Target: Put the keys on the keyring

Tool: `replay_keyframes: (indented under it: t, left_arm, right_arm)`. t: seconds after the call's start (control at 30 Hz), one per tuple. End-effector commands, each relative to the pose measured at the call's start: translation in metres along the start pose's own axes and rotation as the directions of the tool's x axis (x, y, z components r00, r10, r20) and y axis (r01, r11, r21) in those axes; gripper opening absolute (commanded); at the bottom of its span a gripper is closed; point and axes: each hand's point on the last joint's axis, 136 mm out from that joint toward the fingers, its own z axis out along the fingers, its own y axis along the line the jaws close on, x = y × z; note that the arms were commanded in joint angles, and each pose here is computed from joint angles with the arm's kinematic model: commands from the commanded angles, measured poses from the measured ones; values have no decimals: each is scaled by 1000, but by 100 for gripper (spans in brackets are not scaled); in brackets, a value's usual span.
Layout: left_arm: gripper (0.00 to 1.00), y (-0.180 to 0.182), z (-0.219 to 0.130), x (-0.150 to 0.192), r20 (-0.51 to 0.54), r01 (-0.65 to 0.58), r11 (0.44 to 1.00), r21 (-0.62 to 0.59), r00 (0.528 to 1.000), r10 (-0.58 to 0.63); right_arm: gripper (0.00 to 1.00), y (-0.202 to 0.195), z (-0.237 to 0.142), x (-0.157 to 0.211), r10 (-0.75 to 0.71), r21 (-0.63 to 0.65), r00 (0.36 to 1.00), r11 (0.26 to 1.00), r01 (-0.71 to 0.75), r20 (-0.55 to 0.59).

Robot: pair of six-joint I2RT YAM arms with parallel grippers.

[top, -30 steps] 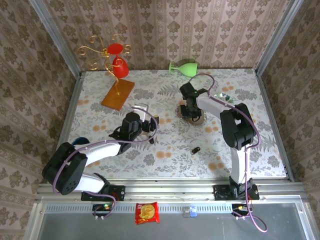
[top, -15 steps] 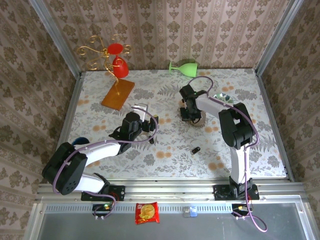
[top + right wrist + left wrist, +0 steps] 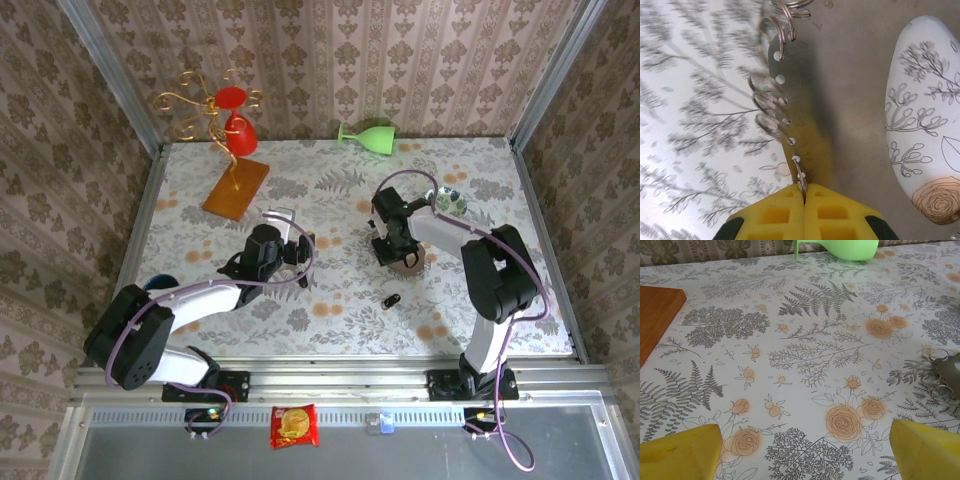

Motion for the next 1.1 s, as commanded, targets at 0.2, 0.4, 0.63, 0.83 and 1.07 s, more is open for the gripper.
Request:
replay_keyframes:
  t: [0.2, 0.4, 0.63, 0.83, 1.07]
  left_arm:
    - [87, 17, -15, -15, 43, 0, 999, -53, 999, 2]
    - [87, 26, -26, -10, 37, 14, 996, -83, 999, -11]
    - [87, 35, -27, -4, 11, 24, 995, -92, 1000, -23]
    - [85, 35, -20, -4, -24, -17, 997, -70, 1000, 15]
    - [76, 18, -9, 8, -180, -138, 970, 200, 968, 175]
  right_arm:
    - [0, 63, -7, -56, -267, -60, 956, 959, 275, 123]
    - [0, 105, 6, -43, -362, -123, 929, 921, 368, 71]
    - [13, 86, 5, -1, -402, -77, 915, 913, 400, -12]
    - [25, 54, -12, 6, -372, 40, 927, 926, 374, -54]
    - [43, 56, -59, -22, -141, -20, 977, 989, 146, 159]
